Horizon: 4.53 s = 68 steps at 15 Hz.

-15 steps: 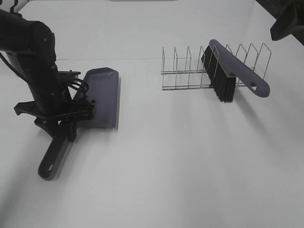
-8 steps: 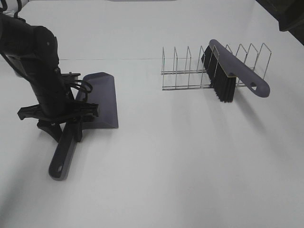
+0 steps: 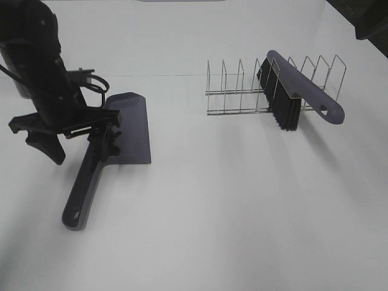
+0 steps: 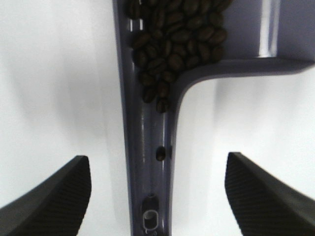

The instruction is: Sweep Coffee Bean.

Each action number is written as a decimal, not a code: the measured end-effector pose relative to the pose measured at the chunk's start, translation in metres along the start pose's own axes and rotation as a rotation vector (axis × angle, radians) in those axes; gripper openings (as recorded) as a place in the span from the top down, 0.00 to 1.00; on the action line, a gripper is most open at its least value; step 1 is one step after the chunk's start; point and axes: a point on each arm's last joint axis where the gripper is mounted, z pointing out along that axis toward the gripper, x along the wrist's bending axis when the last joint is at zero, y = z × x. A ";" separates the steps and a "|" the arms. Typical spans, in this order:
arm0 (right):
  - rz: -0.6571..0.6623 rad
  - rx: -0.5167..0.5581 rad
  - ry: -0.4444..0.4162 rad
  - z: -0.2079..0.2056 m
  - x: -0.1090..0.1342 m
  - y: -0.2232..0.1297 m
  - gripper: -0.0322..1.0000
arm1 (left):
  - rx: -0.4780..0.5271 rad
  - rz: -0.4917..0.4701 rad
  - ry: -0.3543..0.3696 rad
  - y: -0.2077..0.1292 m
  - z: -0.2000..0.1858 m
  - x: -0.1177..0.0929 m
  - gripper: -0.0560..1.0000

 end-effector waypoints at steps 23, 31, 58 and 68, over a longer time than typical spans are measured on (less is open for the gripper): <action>-0.093 -0.042 -0.056 -0.076 -0.005 -0.160 0.36 | -0.640 0.091 -0.090 -0.279 -0.143 0.069 0.31; -0.082 -0.003 -0.036 -0.067 -0.006 -0.187 0.36 | -0.846 0.077 -0.039 -0.340 -0.126 0.121 0.31; -0.133 -0.334 -0.030 -0.091 -0.006 -0.250 0.40 | -1.079 0.595 -0.185 -0.380 -0.126 0.116 0.31; -0.133 -0.334 -0.030 -0.091 -0.006 -0.250 0.40 | -1.117 0.362 -0.045 -0.381 -0.126 0.113 0.31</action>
